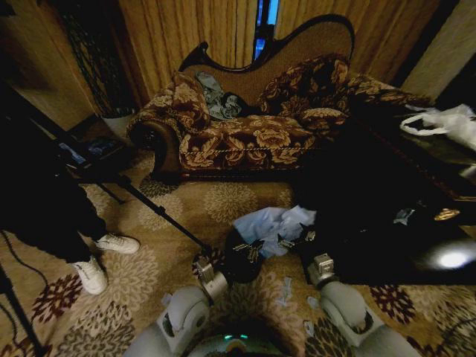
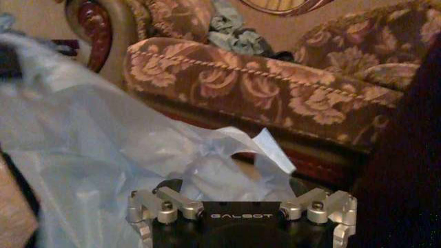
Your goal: Place a garbage bag over the trash bin.
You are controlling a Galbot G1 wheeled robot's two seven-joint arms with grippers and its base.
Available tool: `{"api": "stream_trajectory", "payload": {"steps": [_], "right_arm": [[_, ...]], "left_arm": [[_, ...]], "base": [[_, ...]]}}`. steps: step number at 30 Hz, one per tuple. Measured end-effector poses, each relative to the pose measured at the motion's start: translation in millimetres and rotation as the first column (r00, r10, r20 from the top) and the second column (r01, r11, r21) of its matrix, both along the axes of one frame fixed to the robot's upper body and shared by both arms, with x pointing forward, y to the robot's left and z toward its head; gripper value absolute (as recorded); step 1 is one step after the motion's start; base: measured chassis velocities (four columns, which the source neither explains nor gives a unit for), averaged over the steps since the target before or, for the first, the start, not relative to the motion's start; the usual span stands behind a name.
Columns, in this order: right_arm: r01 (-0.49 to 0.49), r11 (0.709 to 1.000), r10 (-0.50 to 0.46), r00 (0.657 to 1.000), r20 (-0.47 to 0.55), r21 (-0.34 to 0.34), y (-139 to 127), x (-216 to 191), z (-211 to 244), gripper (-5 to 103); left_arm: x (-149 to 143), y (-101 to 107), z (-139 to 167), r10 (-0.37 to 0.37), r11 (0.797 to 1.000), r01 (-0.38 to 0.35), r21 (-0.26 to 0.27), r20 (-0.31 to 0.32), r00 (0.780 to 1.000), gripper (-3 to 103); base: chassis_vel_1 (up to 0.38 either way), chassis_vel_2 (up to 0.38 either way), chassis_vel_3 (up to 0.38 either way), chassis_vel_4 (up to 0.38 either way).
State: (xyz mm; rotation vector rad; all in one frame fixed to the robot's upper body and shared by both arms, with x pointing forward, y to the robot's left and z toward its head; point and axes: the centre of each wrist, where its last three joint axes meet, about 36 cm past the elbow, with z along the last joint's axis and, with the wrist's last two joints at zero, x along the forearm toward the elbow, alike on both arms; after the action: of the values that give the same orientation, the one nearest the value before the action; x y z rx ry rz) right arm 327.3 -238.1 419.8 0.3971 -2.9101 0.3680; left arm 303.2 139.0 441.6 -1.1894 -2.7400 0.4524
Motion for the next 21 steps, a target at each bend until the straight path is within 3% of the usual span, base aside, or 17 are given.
{"api": "stream_trajectory", "payload": {"steps": [12, 21], "right_arm": [[-0.015, 1.000, 0.015, 1.000, -0.006, -0.006, 7.1, -6.6, -12.5, 100], [-0.004, 1.000, 0.004, 1.000, -0.016, 0.009, 3.5, -18.1, -12.5, 100]], "left_arm": [[11.0, 10.3, -14.8, 0.030, 0.999, -0.031, 0.027, 0.019, 0.999, 0], [23.2, 18.5, -39.9, 0.007, 0.999, -0.008, 0.033, 0.038, 0.999, 0]], "base": [[0.000, 0.000, 0.000, 0.000], [0.000, 0.000, 0.000, 0.000]]}}
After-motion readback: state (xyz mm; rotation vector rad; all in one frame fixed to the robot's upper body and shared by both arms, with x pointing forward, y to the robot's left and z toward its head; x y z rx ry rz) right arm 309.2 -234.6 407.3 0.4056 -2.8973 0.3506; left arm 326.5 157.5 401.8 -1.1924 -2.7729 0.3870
